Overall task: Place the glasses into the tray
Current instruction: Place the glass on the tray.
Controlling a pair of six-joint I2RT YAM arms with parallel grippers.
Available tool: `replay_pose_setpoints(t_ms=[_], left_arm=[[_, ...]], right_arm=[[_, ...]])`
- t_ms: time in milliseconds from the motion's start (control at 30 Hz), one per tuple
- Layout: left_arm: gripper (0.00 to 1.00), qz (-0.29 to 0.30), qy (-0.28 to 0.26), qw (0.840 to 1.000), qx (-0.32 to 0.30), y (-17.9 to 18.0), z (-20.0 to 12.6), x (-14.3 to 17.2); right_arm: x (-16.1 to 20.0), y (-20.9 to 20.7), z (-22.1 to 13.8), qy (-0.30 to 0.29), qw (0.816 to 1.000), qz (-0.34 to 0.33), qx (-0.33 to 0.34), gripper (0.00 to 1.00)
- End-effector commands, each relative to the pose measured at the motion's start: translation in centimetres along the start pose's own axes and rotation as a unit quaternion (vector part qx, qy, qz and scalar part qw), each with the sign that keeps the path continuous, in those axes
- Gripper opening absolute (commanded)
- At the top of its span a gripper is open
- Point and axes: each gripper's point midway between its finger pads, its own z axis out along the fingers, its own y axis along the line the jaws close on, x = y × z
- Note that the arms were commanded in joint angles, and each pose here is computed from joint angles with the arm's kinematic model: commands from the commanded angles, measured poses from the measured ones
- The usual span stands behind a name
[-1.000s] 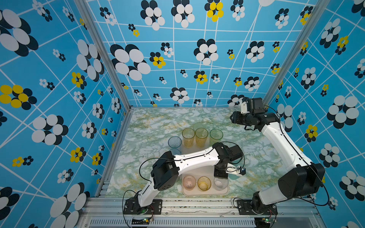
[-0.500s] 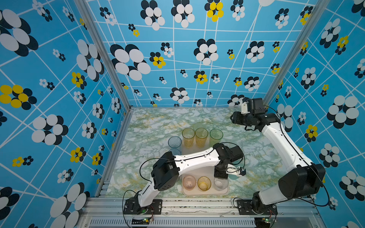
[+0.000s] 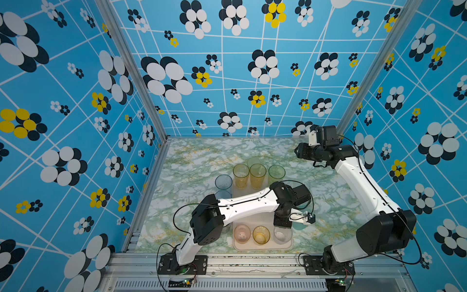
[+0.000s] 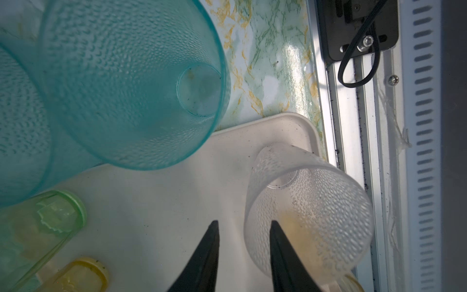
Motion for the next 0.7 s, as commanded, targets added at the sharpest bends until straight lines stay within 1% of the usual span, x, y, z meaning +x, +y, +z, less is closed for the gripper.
replay_pose_setpoints(t_ms=[0,67,167,200,267,367,433,500,567,667], left_arm=[[0.35,0.004,-0.039,0.999,-0.016,0.5,-3.5,-0.3],[0.35,-0.008,-0.066,0.997,-0.025,1.4,-5.4,-0.4],[0.35,-0.045,-0.127,0.99,-0.039,3.7,-8.8,-0.5],[0.35,-0.059,-0.157,0.984,-0.053,4.5,-11.1,-0.4],[0.36,-0.095,-0.199,0.973,-0.075,6.6,-13.9,0.2],[0.36,-0.161,-0.248,0.948,-0.117,10.1,-17.7,2.0],[0.37,-0.206,-0.271,0.929,-0.141,12.3,-19.7,3.7],[0.37,-0.254,-0.289,0.908,-0.168,14.3,-21.4,5.9],[0.37,-0.294,-0.3,0.887,-0.19,15.9,-22.5,8.1],[0.37,-0.353,-0.306,0.856,-0.221,18.0,-23.8,11.7]], right_arm=[[-1.4,0.2,-0.8,-0.017,1.0,0.001,-0.006,0.56],[-1.6,0.2,-0.6,-0.015,1.0,-0.001,-0.004,0.56],[-2.1,0.3,-0.3,-0.013,1.0,-0.005,-0.001,0.56],[-2.4,0.4,-0.3,-0.013,1.0,-0.007,-0.002,0.56],[-3.2,0.8,-0.3,-0.016,1.0,-0.011,-0.009,0.55],[-3.6,1.5,0.4,0.001,1.0,-0.015,-0.023,0.55],[-3.7,2.2,1.0,0.018,0.999,-0.019,-0.038,0.54],[-3.5,3.0,1.7,0.04,0.997,-0.023,-0.058,0.52],[-3.1,3.8,2.5,0.066,0.995,-0.031,-0.071,0.5],[-2.1,5.3,3.9,0.103,0.99,-0.064,-0.074,0.49]])
